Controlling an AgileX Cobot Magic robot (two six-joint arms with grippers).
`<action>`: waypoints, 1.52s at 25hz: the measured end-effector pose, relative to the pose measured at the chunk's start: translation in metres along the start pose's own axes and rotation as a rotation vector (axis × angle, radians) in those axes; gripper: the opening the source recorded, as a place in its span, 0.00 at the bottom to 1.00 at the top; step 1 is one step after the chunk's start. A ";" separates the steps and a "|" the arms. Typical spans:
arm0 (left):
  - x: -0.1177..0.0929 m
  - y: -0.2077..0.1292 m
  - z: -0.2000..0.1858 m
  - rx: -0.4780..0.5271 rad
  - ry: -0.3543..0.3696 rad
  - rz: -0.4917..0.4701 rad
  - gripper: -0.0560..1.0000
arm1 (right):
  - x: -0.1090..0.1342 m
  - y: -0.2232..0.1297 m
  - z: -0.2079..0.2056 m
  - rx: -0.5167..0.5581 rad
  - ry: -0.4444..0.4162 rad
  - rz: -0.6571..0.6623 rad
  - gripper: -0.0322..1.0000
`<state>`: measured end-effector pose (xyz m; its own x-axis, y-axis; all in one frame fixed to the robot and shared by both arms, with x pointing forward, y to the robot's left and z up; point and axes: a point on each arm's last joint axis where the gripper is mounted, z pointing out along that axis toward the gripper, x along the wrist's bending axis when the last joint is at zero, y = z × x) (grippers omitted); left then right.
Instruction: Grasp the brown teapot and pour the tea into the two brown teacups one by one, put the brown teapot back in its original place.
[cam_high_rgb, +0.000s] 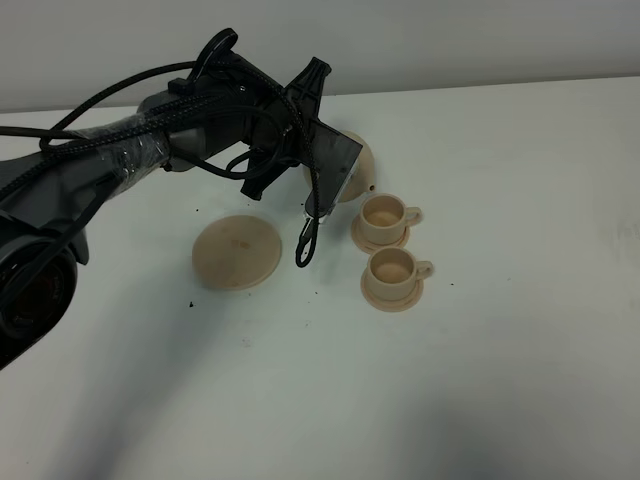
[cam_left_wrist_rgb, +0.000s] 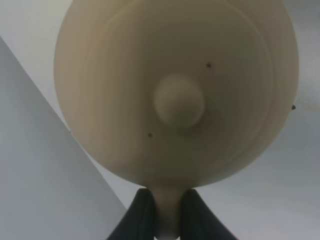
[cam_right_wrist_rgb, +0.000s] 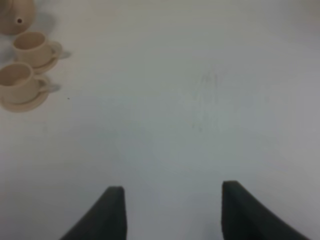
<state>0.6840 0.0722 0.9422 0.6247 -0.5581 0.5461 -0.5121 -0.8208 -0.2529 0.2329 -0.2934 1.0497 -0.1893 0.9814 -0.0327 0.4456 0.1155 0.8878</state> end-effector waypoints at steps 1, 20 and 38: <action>0.000 0.001 0.000 0.002 0.001 0.014 0.20 | 0.000 0.000 0.000 0.000 0.000 0.000 0.47; 0.009 0.013 -0.003 0.038 0.064 0.164 0.20 | 0.000 0.000 0.000 0.000 0.000 0.000 0.47; 0.013 0.014 -0.004 0.038 0.102 0.297 0.20 | 0.000 0.000 0.000 0.000 0.000 0.000 0.47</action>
<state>0.6823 0.0537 0.9486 0.3878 -0.7606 0.5208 -0.6395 -0.6288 -0.4422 0.2329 -0.2934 1.0497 -0.1893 0.9814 -0.0327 0.4456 0.1155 0.8878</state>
